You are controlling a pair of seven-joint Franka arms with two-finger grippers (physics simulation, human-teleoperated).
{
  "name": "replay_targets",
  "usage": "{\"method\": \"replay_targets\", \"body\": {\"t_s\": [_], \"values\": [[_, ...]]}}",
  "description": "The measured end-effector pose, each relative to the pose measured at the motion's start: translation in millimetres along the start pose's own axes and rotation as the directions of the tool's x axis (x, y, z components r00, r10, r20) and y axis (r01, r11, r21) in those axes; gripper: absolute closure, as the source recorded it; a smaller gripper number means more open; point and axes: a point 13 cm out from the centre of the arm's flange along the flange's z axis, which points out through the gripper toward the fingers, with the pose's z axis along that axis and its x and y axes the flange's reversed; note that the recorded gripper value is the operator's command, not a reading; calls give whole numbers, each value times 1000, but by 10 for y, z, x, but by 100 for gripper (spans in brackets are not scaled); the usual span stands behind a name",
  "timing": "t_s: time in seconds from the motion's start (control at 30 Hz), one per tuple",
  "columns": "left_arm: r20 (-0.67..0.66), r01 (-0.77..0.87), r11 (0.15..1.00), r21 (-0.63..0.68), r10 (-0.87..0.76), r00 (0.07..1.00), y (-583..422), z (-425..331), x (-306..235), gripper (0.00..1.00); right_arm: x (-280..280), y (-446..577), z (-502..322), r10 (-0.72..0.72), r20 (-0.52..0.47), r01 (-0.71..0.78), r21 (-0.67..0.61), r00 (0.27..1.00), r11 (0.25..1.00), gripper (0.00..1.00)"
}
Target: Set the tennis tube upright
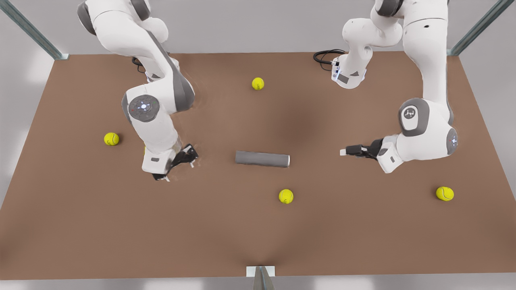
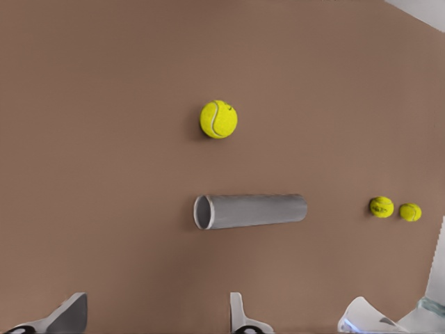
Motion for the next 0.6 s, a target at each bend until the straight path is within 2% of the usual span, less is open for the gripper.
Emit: {"method": "replay_targets", "body": {"t_s": [0.07,0.2,0.33,0.47,0.6], "values": [[-39,34,996,84,-31,999,-81,435,-269,0,513,-997,-361,210,-35,-210,5,977,978,0],[-98,100,975,199,-82,992,-158,1248,-501,0,1391,-1236,-331,341,-157,-342,21,927,939,0],[-118,126,956,266,-97,988,-286,1815,-575,0,1688,-1052,-280,385,-189,-391,6,903,920,0],[-104,131,948,291,-105,989,-302,2206,-610,0,1686,-932,-241,424,-188,-433,-9,886,901,0],[-123,173,939,296,-142,982,-127,2423,-289,0,1611,-870,-177,451,-187,-461,-14,873,887,0]]}}
